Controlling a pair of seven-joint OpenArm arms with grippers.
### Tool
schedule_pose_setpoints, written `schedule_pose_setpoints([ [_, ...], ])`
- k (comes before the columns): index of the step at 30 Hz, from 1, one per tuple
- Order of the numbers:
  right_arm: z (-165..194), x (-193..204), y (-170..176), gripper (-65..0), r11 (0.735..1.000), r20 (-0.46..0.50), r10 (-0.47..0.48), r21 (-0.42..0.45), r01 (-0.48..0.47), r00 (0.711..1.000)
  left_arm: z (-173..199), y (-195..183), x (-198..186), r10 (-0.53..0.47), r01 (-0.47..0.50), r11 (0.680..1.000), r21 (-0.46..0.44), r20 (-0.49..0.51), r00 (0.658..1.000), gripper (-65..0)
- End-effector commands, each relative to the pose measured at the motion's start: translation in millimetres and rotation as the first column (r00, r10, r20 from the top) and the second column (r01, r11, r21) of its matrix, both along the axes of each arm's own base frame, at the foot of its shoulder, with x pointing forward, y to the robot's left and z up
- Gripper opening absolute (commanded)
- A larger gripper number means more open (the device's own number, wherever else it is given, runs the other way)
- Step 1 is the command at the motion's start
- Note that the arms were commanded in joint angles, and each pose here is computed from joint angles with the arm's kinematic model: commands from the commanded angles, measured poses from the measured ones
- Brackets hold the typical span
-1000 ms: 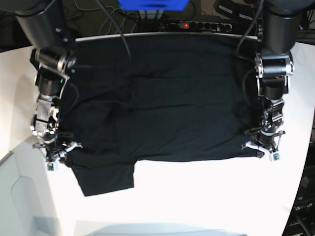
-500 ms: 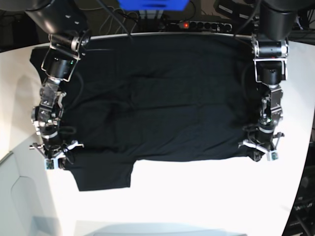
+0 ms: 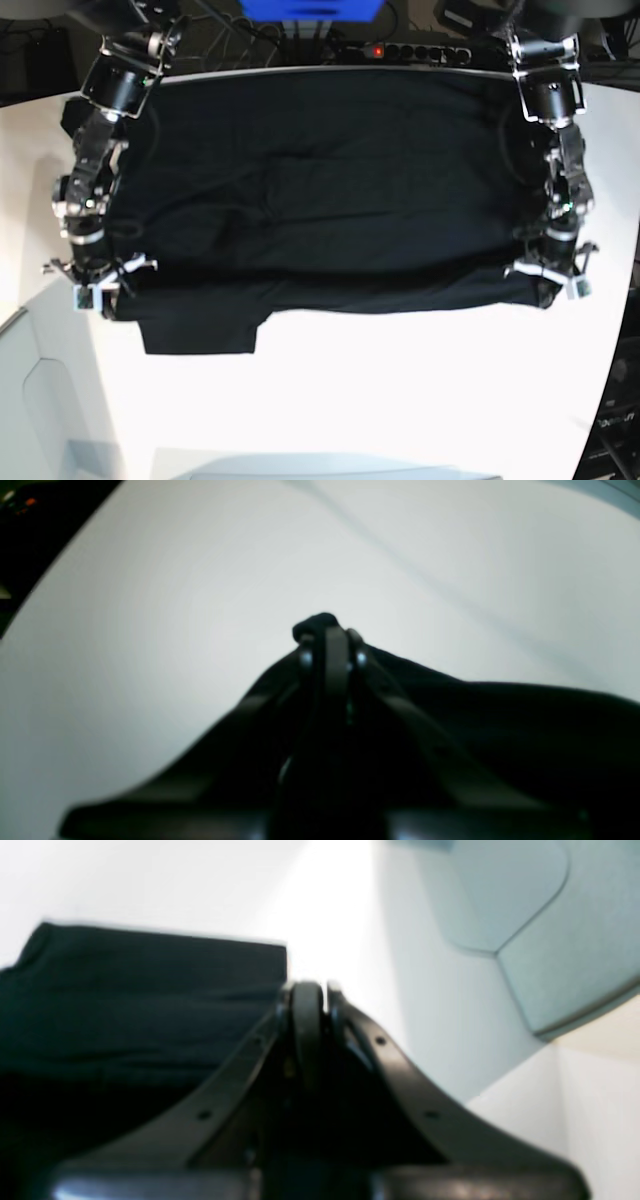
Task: Fold the T-shirt properly
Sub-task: 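Pull the folded black shirt back toward the robot with both grippers, then hold the folded edge steady with both grippers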
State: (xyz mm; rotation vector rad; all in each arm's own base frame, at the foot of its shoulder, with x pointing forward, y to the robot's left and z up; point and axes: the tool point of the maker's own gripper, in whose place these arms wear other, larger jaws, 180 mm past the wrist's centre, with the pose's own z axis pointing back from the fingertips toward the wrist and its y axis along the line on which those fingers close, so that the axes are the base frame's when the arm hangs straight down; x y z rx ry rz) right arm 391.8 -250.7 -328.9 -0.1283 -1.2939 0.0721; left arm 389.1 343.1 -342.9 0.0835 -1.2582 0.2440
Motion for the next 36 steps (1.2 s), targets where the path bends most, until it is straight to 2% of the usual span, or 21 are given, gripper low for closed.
schedule_pose_setpoints([
  [1, 24, 4, -5, -65.0, 1.0, 0.076, 0.001, -0.018, 0.0, 0.997, 23, 8, 3, 0.019, -0.02, 1.0, 0.017, 0.071, 0.997, -64.2],
  [10, 10, -33, -9, -65.0, 1.0, 0.045, 0.003, -0.003, -0.003, 0.999, 12, 10, -47, 0.072, -0.072, 0.997, 0.0, 0.066, 0.995, -64.2],
  [18, 21, -50, -6, -65.0, 0.999, 0.06, 0.018, -0.043, -0.016, 0.998, 21, 18, -91, 0.143, -0.144, 0.99, 0.003, 0.093, 0.985, -64.2],
  [23, 19, -58, -4, -65.0, 0.999, 0.05, 0.022, -0.051, -0.019, 0.999, 17, 15, -102, 0.138, -0.139, 0.99, 0.01, 0.074, 0.988, -64.2],
  [35, -19, -94, -4, -65.0, 0.999, -0.075, 0.02, -0.048, -0.024, 0.997, -3, 9, -117, 0.144, -0.144, 0.99, -0.009, 0.023, 0.989, -64.2],
  [36, -22, -98, -4, -63.1, 0.999, -0.086, 0.02, -0.049, -0.025, 0.996, -4, 9, -117, 0.145, -0.145, 0.989, -0.008, 0.021, 0.989, -64.2],
])
